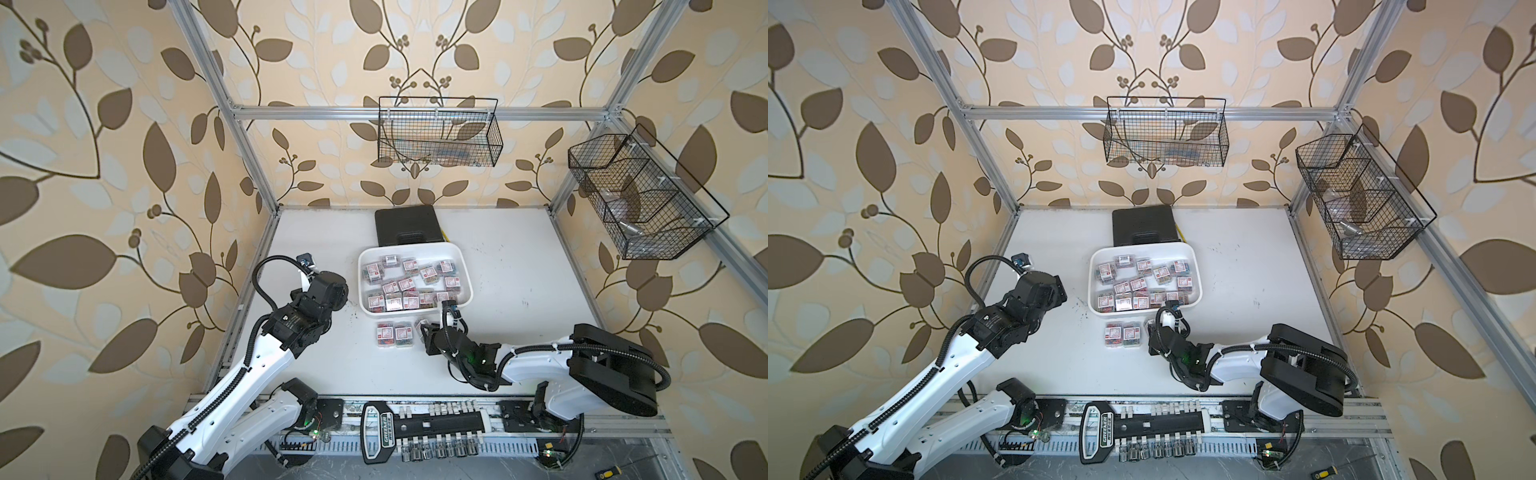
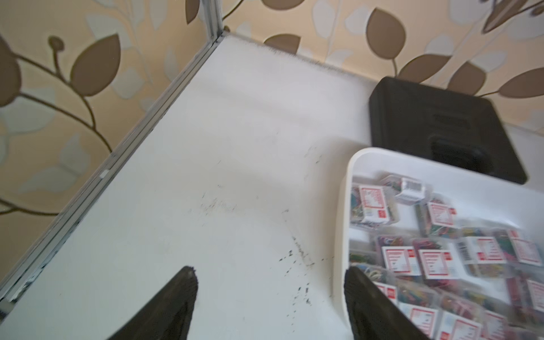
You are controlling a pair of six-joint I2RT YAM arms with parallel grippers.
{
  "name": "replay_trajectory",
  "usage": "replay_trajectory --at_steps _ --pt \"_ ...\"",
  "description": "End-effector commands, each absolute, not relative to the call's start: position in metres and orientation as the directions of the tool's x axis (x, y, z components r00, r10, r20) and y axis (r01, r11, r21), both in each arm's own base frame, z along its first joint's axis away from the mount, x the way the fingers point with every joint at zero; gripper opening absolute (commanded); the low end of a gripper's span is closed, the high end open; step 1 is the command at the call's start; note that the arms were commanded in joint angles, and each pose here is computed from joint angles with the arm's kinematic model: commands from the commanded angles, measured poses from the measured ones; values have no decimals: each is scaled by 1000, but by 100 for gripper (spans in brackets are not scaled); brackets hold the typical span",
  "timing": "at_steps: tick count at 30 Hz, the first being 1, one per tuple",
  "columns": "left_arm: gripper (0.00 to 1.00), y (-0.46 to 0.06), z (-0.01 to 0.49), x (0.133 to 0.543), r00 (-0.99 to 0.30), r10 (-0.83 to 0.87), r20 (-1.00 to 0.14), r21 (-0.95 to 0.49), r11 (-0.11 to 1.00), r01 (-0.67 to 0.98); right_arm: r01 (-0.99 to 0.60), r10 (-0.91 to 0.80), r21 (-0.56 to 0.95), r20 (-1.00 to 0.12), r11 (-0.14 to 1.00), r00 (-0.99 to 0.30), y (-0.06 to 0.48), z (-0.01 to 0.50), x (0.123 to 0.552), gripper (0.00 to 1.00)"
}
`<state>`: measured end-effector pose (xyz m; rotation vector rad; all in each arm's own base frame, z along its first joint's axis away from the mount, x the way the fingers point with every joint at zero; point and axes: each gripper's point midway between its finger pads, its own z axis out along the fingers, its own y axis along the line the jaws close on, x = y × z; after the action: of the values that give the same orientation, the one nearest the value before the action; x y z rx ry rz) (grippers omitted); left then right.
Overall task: Take the paper clips out of the storage box
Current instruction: Adjust the boxed paper clips at the center of the board.
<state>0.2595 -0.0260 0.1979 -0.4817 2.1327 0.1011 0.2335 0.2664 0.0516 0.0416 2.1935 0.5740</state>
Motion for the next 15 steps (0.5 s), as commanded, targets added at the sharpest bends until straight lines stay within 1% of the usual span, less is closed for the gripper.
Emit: replay_trajectory --at_steps 1,6,8,11,15 --pt "81 -1 185 244 -458 -312 -832 -79 885 -459 -121 321 517 -680 847 -659 265 51 229 35" --pt "81 7 172 231 -399 -356 -845 -143 869 -474 -60 402 590 -617 805 -677 261 48 227 33" --pt "81 3 171 230 -375 -377 -847 -196 876 -440 -35 436 622 -587 782 -682 257 46 226 32" --pt "82 1 167 229 -348 -391 -852 -234 880 -414 -20 475 667 -551 744 -686 256 46 224 32" --pt "80 -7 166 229 -359 -393 -846 -260 894 -366 -10 493 682 -538 731 -684 257 45 220 31"
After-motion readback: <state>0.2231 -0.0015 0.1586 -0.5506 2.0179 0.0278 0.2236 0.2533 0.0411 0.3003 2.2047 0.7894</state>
